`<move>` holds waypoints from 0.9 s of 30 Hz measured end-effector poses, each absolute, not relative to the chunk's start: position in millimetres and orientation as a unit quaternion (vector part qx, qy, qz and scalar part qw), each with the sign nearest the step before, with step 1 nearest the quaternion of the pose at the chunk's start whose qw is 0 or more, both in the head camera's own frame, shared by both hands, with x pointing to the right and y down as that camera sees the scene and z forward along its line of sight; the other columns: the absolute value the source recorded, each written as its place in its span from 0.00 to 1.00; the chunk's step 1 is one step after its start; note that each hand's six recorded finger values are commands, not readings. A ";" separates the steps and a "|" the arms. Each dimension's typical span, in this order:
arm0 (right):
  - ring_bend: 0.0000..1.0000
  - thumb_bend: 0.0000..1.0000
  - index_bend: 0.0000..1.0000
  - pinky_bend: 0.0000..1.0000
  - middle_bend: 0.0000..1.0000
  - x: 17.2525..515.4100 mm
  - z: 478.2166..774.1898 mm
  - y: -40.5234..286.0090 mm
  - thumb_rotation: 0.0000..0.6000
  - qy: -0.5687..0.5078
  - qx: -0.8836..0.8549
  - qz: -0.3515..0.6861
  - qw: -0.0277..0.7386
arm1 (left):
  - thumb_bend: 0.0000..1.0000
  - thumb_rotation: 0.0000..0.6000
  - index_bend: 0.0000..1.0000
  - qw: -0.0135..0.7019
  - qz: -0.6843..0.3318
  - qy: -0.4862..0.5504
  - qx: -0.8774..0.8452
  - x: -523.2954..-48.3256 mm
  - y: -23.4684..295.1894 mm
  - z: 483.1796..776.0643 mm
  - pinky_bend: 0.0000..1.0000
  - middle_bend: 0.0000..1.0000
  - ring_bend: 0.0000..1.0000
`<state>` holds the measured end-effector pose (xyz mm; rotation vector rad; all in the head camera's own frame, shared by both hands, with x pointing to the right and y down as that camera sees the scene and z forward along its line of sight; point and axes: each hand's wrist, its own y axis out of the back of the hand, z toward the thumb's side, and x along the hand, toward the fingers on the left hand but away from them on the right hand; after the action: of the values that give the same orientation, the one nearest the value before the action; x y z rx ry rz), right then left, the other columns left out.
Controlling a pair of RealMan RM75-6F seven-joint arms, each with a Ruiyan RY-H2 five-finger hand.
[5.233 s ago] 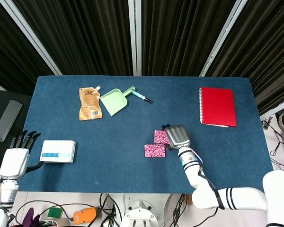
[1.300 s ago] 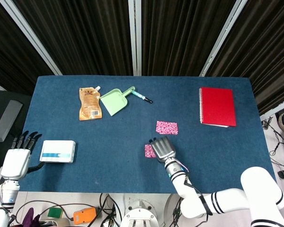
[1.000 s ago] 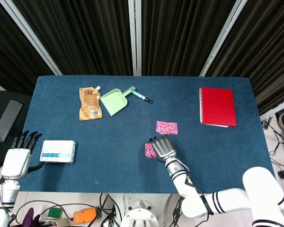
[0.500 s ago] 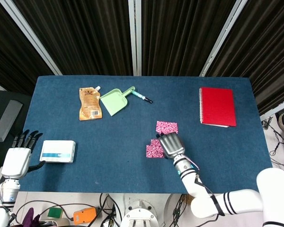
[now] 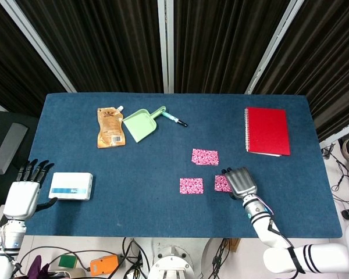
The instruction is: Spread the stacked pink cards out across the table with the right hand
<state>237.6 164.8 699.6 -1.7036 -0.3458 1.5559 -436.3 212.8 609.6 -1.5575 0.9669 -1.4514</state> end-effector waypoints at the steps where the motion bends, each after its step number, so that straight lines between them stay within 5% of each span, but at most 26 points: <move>1: 0.78 0.43 0.45 1.00 0.48 237.9 700.8 165.4 1.00 -0.134 -0.671 0.613 0.395 | 0.08 1.00 0.14 0.391 -0.571 0.380 -0.613 -435.9 212.9 609.3 0.00 0.11 0.03; 17: 0.73 0.43 0.07 1.00 0.25 248.8 693.7 179.1 1.00 -0.119 -0.662 0.623 0.400 | 0.08 1.00 0.14 0.391 -0.571 0.384 -0.611 -436.6 212.7 606.9 0.00 0.11 0.03; 22: 0.67 0.43 0.06 1.00 0.25 269.5 670.3 167.7 1.00 -0.176 -0.648 0.633 0.386 | 0.08 1.00 0.14 0.386 -0.576 0.397 -0.601 -446.2 211.7 601.4 0.00 0.11 0.03; 25: 0.46 0.43 0.06 0.83 0.23 294.9 651.8 156.2 1.00 -0.239 -0.636 0.636 0.365 | 0.08 1.00 0.14 0.379 -0.583 0.410 -0.591 -456.1 211.0 597.2 0.00 0.11 0.03; 27: 0.21 0.43 0.03 0.46 0.15 316.7 638.1 149.5 1.00 -0.286 -0.629 0.634 0.348 | 0.08 1.00 0.14 0.374 -0.586 0.417 -0.585 -461.8 210.5 594.7 0.00 0.11 0.03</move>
<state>316.7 149.5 638.1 -1.6294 -0.7416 1.6427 -461.8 210.5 594.7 -1.4984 1.0681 -1.5011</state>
